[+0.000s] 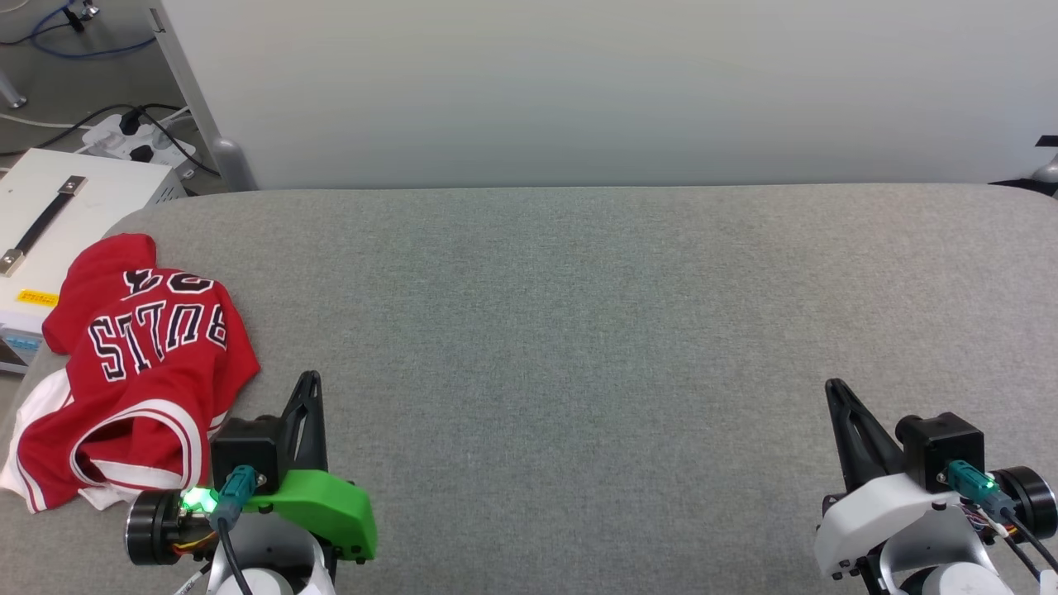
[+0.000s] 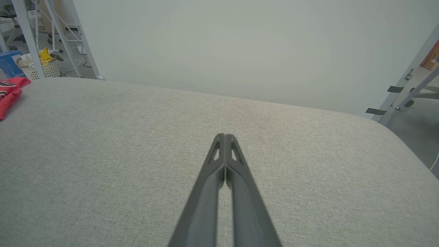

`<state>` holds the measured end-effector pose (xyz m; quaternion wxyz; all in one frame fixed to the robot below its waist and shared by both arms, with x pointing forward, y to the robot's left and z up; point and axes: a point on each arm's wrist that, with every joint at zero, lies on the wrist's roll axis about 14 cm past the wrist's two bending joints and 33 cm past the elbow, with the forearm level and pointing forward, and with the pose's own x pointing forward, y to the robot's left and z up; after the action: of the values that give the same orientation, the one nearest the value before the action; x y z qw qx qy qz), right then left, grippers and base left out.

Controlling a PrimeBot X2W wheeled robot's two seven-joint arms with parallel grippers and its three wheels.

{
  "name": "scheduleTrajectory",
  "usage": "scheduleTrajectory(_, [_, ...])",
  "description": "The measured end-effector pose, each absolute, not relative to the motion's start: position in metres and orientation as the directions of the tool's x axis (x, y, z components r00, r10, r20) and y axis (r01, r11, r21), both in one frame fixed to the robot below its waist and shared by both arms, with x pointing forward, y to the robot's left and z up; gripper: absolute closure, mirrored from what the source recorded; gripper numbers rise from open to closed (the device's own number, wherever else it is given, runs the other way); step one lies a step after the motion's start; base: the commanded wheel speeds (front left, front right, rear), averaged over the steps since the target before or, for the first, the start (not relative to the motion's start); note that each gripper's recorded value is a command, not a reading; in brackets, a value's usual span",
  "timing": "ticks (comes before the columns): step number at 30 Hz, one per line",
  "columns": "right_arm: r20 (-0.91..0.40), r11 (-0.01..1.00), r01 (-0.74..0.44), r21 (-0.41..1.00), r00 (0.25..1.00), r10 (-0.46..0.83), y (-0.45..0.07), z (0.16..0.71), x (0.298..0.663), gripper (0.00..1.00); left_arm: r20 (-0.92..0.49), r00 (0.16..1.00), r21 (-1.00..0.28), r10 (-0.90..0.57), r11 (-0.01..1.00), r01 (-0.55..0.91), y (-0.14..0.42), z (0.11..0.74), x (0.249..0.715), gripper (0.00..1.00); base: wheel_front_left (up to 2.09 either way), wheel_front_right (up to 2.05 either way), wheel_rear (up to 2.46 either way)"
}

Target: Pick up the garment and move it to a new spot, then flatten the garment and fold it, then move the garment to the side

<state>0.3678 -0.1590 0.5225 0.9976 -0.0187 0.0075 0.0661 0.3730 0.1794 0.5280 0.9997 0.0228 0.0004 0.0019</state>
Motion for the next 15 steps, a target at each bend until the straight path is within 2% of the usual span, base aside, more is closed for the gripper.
scheduleTrajectory(15, [-0.018,0.991,-0.132,-0.037,0.991,0.132,-0.159,0.5225,0.3678,1.0,-0.001,1.0,0.046,0.004,0.999,-0.004,0.1795,0.528,0.373,1.0,0.0,0.0,0.0])
